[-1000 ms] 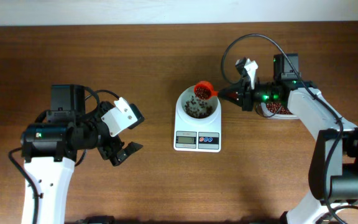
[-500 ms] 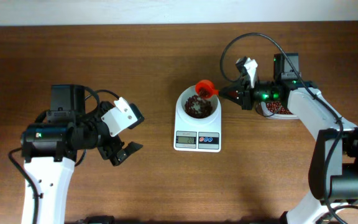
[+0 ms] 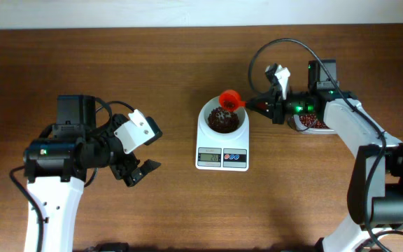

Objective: Scoop and weigh 50g on scale
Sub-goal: 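Tilt the red scoop further with the right gripper, emptying beans into bowl, then move the scoop back to the bean tub and scoop again, right gripper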

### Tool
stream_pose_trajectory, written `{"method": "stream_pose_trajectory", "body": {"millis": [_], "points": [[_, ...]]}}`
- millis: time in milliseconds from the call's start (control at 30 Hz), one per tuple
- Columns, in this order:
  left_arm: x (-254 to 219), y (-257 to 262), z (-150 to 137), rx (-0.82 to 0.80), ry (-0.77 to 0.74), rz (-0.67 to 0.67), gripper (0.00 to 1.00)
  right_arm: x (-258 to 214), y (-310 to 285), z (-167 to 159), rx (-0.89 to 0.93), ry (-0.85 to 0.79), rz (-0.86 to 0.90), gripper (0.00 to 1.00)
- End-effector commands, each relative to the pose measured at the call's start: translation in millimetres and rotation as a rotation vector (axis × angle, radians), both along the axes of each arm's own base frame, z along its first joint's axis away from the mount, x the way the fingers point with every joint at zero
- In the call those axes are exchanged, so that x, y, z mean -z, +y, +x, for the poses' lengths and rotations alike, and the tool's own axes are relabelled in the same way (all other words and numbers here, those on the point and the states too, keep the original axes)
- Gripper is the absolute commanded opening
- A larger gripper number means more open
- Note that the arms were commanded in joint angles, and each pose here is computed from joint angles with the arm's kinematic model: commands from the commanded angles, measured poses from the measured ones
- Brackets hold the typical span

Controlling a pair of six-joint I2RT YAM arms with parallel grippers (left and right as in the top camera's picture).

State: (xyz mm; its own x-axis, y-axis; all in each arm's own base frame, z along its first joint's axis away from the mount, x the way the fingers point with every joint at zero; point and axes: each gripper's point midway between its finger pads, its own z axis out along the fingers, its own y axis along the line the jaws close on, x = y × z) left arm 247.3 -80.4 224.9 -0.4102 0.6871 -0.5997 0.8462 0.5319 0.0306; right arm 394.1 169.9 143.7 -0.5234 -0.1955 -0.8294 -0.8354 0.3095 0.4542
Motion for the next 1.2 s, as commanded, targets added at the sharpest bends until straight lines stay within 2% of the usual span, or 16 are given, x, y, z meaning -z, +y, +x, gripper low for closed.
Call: {"method": "stream_pose_trajectory", "body": {"millis": [0, 33, 67, 100, 167, 233, 267, 300, 333, 367, 400, 433, 567, 700, 1000, 1167], "points": [[-6.6, -2.6, 0.5, -0.002, -0.013, -0.023, 0.99, -6.3, 3.5, 1.4, -0.023, -0.044, 0.014, 0.04], [-6.6, -2.7, 0.5, -0.002, -0.013, -0.023, 0.99, -21.6, 9.0, -8.5, -0.093, -0.089, 0.102, 0.04], [-6.6, -2.7, 0.5, -0.002, -0.013, -0.023, 0.99, -20.3, 8.3, -5.1, -0.095, -0.139, 0.082, 0.04], [-6.6, -2.6, 0.5, -0.002, -0.013, -0.023, 0.99, -5.6, 2.1, 7.1, -0.026, -0.119, -0.014, 0.04], [-6.6, -2.7, 0.5, -0.002, -0.013, -0.023, 0.99, -16.2, 7.1, -3.3, -0.071, -0.097, 0.064, 0.04], [-6.6, -2.7, 0.5, -0.002, -0.013, -0.023, 0.99, 1.5, -1.5, 11.8, 0.000, -0.121, -0.060, 0.04], [-6.6, -2.6, 0.5, -0.002, -0.013, -0.023, 0.99, -1.8, 0.6, 7.9, 0.000, -0.070, -0.026, 0.04], [-6.6, -2.6, 0.5, -0.002, -0.013, -0.023, 0.99, -16.8, 7.6, -6.2, -0.094, -0.137, 0.067, 0.04], [-6.6, -2.7, 0.5, -0.002, -0.013, -0.023, 0.99, -1.8, 1.7, 4.4, -0.047, -0.160, -0.035, 0.04], [-6.6, -2.7, 0.5, -0.002, -0.013, -0.023, 0.99, 6.9, -2.2, 10.3, 0.007, -0.101, -0.085, 0.04], [-6.6, -2.7, 0.5, -0.002, -0.013, -0.023, 0.99, -10.0, 7.2, -3.8, -0.056, -0.071, 0.030, 0.04], [-6.6, -2.6, 0.5, -0.002, -0.013, -0.023, 0.99, -21.7, 11.3, -12.6, -0.121, -0.137, 0.097, 0.04], [-6.6, -2.7, 0.5, -0.002, -0.013, -0.023, 0.99, -11.7, 6.8, 2.5, -0.102, -0.274, -0.006, 0.04], [-6.6, -2.6, 0.5, -0.002, -0.013, -0.023, 0.99, -11.8, 7.2, 2.0, -0.181, -0.512, -0.046, 0.04], [-6.6, -2.7, 0.5, -0.002, -0.013, -0.023, 0.99, -21.1, 10.6, -7.4, -0.277, -0.745, -0.009, 0.04], [-6.6, -2.7, 0.5, -0.002, -0.013, -0.023, 0.99, -22.9, 10.7, -8.3, -0.281, -0.756, 0.002, 0.04]]}}
